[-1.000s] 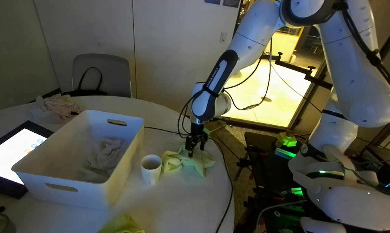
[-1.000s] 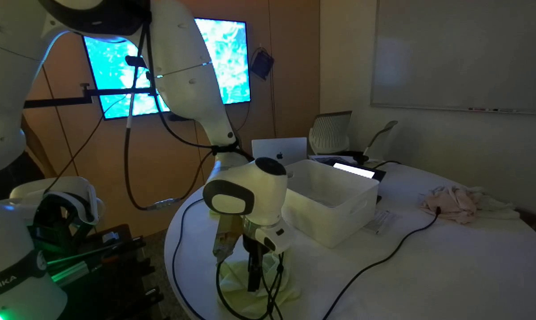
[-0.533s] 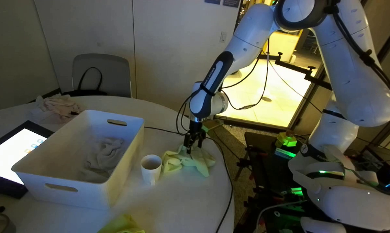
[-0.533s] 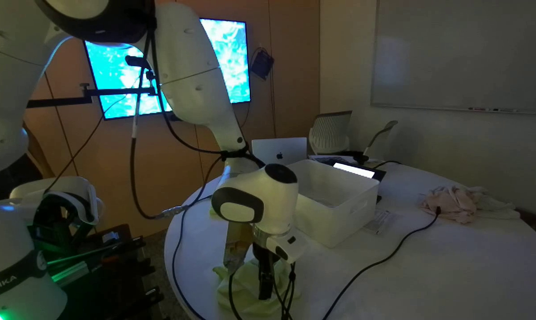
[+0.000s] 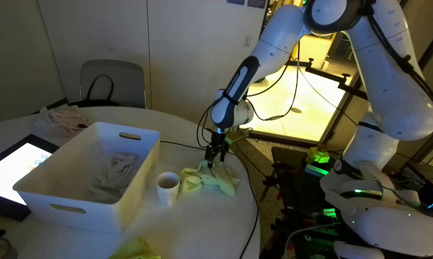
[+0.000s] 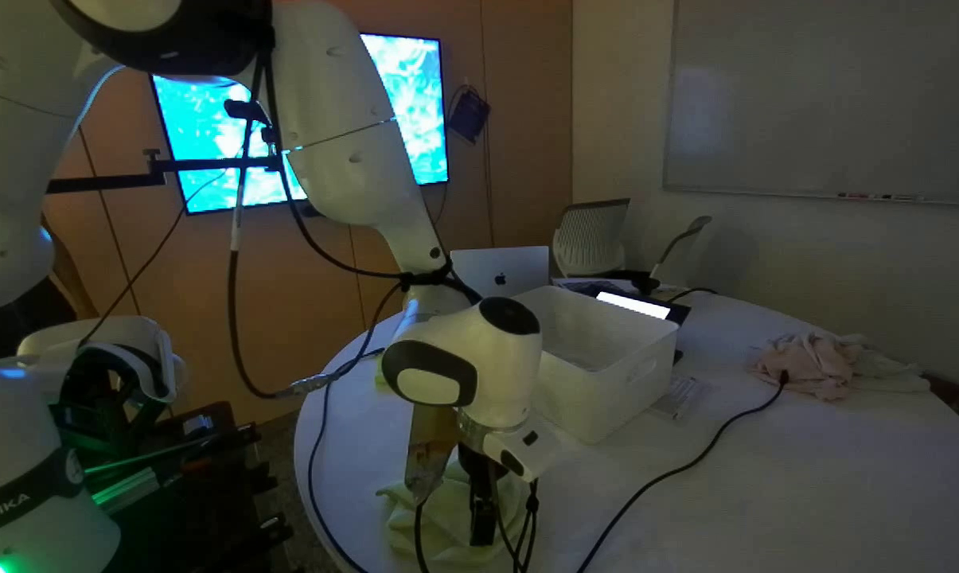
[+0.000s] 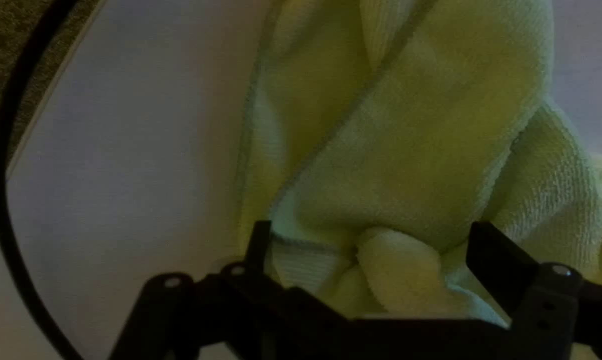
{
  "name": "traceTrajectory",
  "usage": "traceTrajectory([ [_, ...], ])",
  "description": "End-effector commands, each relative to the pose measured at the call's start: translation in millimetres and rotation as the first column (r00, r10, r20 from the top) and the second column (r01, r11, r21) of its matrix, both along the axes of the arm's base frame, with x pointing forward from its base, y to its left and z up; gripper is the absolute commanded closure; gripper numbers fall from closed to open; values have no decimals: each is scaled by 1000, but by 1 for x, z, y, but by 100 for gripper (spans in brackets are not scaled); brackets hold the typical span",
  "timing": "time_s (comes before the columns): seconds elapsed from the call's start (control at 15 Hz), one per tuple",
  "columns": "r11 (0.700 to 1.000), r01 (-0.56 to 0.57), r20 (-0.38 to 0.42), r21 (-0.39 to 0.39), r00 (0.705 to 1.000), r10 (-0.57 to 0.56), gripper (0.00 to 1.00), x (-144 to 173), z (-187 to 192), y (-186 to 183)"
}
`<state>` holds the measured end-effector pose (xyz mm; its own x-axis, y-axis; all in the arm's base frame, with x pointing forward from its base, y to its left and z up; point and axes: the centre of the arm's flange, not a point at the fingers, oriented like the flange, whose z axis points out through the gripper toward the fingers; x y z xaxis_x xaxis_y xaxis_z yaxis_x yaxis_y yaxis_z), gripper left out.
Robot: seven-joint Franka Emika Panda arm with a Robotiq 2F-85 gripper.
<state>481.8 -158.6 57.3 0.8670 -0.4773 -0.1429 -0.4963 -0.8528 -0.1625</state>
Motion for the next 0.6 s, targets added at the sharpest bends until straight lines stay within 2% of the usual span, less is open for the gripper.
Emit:
traceTrajectory([
  [0.0,1000,-11,16,3,1000,10,0,-6,-1,-1],
  [0.53,998,-36,-18,44,999,37,0,-10,-26,11],
])
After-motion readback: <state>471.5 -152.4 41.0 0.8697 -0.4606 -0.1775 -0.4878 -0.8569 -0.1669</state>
